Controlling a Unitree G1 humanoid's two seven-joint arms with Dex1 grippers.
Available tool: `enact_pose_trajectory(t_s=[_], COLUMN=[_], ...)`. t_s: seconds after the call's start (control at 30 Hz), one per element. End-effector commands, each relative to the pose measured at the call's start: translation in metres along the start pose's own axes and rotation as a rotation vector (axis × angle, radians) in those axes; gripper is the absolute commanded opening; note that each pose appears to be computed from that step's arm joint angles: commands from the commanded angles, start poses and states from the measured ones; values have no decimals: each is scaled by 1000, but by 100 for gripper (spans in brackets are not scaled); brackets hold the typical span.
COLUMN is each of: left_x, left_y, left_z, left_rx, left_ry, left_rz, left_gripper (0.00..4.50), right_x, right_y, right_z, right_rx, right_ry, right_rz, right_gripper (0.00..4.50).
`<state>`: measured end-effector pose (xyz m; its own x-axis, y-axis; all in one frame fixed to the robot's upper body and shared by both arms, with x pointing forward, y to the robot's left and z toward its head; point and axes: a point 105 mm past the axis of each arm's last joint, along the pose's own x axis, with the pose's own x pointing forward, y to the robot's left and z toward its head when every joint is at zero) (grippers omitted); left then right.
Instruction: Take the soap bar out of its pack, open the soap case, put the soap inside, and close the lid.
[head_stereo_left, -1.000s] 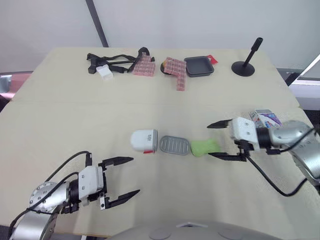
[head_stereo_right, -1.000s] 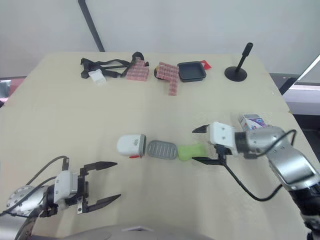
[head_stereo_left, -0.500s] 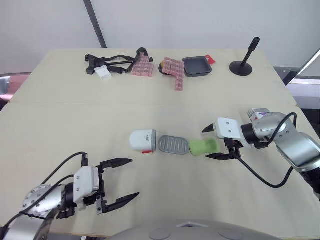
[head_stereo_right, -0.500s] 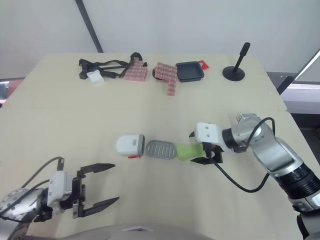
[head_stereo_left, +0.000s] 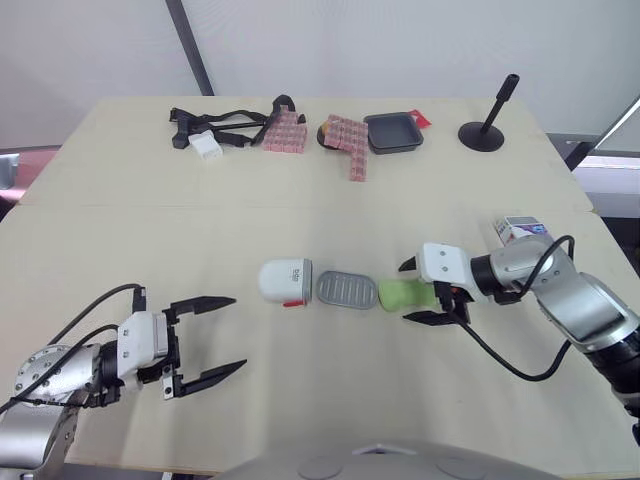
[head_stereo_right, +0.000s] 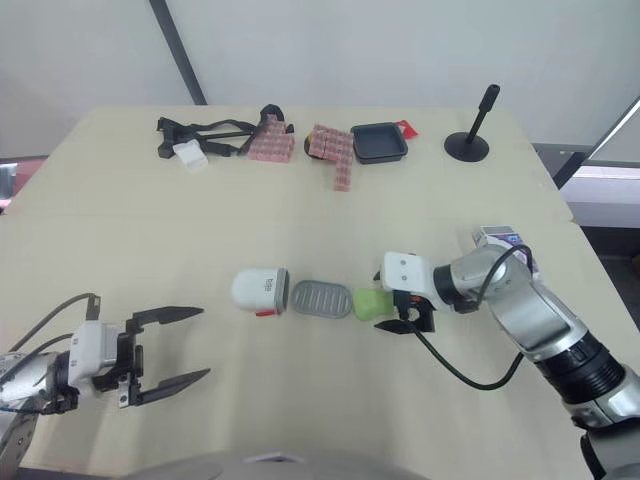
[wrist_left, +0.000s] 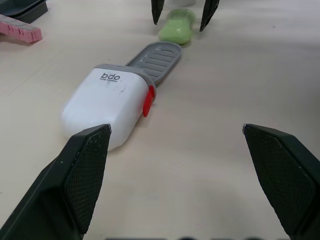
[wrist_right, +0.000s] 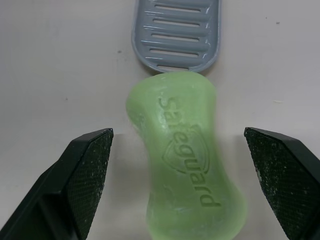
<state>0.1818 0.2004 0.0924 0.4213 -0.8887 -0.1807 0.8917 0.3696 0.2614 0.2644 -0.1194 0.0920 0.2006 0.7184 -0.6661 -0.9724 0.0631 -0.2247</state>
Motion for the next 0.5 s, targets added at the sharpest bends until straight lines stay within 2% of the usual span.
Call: enact_pose_trajectory(t_s=[0.03, 0.17, 0.3, 0.43, 0.47, 0.5], left_x=[-4, -3, -3, -4, -5, -5], left_y=[5, 3, -3, -3, -2, -1], left_z=[3, 3, 0, -2, -4, -4], left_rx=[40, 46, 53, 61, 61, 60], left_ry=[-2, -14, -13, -8, -5, -4], left_rz=[15, 13, -6, -6, -1, 3], left_gripper=[449, 449, 450, 450, 450, 450], right_x=[-1, -1, -2, -2, -2, -2], right_y=[0, 1, 4, -1, -1, -2], right_z=[6, 6, 0, 2, 3, 3], right_rx=[-13, 10, 33, 48, 43, 38], right_ry=[-12, -10, 9, 0, 1, 3], right_rz=[-13, -3, 23, 14, 15, 16], right_gripper=[450, 450, 338, 201, 177, 172])
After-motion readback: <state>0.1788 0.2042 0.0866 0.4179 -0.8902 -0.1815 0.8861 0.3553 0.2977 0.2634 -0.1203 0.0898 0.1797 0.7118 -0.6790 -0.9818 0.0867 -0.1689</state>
